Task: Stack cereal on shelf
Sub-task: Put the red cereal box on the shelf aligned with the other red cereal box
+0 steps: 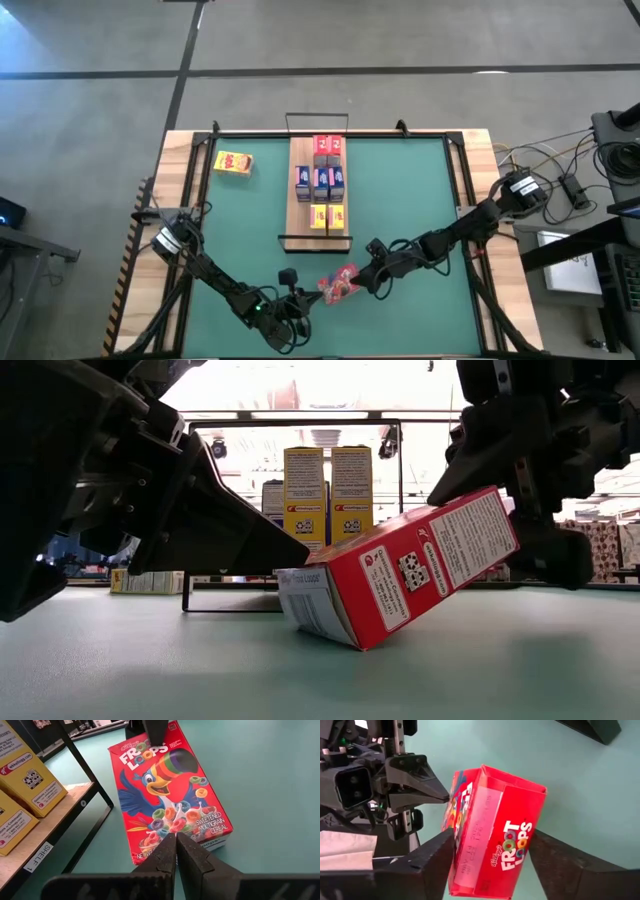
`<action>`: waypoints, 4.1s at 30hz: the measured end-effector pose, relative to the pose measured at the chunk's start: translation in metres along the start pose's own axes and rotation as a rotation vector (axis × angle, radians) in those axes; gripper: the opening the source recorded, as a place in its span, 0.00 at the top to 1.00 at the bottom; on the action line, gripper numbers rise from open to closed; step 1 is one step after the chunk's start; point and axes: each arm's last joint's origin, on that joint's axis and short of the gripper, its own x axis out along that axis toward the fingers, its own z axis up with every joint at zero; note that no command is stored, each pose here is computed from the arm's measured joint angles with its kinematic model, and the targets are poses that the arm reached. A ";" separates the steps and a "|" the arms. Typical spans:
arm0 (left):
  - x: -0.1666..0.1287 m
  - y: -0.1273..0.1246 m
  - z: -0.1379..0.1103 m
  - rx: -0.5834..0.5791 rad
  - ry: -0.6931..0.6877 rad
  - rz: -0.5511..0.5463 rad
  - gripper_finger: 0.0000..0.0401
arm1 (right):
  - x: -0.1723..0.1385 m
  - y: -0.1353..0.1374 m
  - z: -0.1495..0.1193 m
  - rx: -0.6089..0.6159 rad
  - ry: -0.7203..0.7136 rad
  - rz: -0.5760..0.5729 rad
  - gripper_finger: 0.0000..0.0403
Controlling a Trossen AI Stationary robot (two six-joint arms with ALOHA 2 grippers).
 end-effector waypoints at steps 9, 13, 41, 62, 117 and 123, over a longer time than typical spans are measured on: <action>0.000 0.000 0.000 0.001 -0.006 0.015 1.00 | 0.000 0.000 0.000 -0.006 0.000 0.002 0.52; 0.000 0.000 0.000 -0.006 -0.007 0.015 1.00 | 0.000 0.000 0.000 -0.010 0.001 0.003 0.55; -0.054 0.013 0.056 0.167 -0.158 0.175 1.00 | -0.015 0.017 0.006 -0.083 -0.029 0.078 0.57; -0.147 0.118 0.141 0.194 -0.252 0.238 1.00 | -0.038 0.144 0.054 -0.343 -0.174 0.082 0.57; -0.176 0.196 0.111 0.251 -0.278 0.257 1.00 | 0.018 0.113 0.366 -0.230 -0.704 -0.800 0.57; -0.178 0.199 0.114 0.283 -0.277 0.263 1.00 | 0.020 0.113 0.364 -0.230 -0.738 -0.835 0.57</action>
